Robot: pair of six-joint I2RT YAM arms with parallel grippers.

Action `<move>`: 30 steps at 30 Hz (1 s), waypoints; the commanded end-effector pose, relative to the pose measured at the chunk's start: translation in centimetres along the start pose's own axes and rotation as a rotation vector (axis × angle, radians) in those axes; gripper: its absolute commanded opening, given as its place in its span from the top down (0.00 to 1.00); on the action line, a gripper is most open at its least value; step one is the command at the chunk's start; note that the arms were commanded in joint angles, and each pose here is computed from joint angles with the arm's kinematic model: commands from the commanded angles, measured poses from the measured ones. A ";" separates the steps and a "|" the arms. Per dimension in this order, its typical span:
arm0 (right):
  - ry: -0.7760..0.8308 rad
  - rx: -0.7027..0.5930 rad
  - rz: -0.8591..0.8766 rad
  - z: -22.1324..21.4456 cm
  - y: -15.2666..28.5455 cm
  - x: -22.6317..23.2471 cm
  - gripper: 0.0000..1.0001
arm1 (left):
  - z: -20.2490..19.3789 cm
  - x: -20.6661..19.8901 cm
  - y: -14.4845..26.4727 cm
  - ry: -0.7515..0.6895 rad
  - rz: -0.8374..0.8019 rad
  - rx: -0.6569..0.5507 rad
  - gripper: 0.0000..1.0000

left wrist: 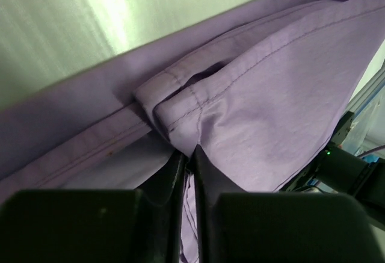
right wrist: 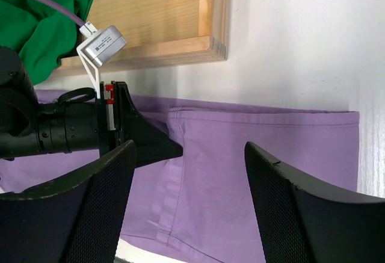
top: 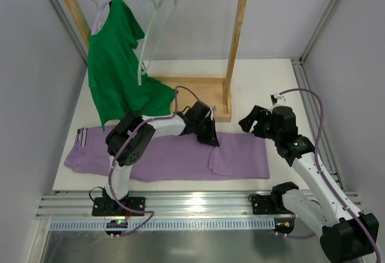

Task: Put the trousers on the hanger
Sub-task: Fold the trousers

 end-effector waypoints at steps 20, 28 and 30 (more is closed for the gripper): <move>-0.082 -0.140 0.000 6.6 3.5 0.0 0.25 | 5.1 -8.7 0.7 -0.009 0.043 -0.037 1.00; -0.150 -0.048 0.112 6.4 2.4 1.8 0.19 | 4.8 -4.0 10.8 -0.001 0.363 -0.060 1.00; -0.159 -0.008 0.087 5.9 1.4 1.2 0.17 | 4.3 -2.7 13.1 0.013 0.406 -0.057 1.00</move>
Point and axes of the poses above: each gripper's point midway between its finger pads, its own y axis back along the fingers, its own x axis along the line the jaws close on, z = x × y, the point moved 2 cm from there along y, back along the fingers, and after that the axes turned 13 degrees about -y, right-handed, at the moved point
